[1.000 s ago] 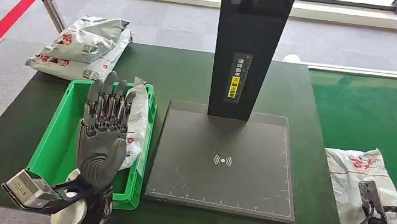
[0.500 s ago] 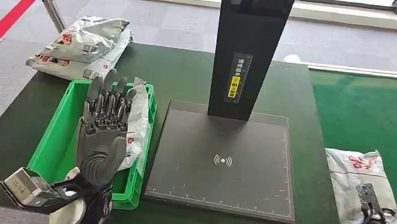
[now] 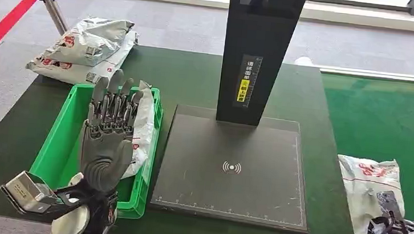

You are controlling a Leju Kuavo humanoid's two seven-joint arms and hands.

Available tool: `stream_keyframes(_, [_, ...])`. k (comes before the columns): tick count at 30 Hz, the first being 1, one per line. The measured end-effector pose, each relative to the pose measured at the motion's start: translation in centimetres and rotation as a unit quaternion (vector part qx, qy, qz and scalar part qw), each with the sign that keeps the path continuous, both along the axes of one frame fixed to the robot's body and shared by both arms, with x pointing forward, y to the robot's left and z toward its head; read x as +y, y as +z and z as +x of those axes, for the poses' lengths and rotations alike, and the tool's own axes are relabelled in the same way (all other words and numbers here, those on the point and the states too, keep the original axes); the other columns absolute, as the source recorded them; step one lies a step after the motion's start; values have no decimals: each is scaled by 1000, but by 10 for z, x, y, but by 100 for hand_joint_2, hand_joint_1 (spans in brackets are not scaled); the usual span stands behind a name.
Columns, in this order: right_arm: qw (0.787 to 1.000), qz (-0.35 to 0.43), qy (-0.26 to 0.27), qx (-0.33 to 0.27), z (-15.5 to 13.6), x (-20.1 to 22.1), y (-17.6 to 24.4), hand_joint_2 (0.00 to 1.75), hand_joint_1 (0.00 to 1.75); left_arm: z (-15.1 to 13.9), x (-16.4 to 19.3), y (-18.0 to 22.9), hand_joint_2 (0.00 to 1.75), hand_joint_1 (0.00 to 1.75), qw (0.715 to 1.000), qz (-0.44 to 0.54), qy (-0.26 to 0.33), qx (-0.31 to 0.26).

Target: Moved the parcel from conveyor to table for the left to box.

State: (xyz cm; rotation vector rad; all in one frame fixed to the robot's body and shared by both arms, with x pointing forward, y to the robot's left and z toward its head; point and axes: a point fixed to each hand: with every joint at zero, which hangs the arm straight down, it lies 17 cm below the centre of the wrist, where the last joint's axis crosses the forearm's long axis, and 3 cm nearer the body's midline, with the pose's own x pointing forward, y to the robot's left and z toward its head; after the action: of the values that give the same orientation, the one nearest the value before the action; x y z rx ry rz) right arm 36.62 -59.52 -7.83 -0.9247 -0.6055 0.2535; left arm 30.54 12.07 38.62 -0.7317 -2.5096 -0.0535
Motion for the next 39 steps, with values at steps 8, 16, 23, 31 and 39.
stream_keyframes(8, [995,-17,59,-72,35,20,24,175,175,-3,0,-2,175,0,1000,-2,11,-5])
stream_keyframes(16, [937,-150,80,-306,65,38,145,175,175,-5,-5,-6,175,0,1000,7,8,-2])
stream_keyframes(23, [827,-271,78,-487,28,85,278,175,175,-4,-13,-10,175,0,1000,13,-5,4])
stream_keyframes(31, [736,-298,130,-594,3,162,363,175,175,-1,-16,-15,175,0,1000,15,-8,9])
stream_keyframes(39, [706,-181,167,-664,0,192,382,175,175,2,-18,-16,175,0,1000,15,-10,9])
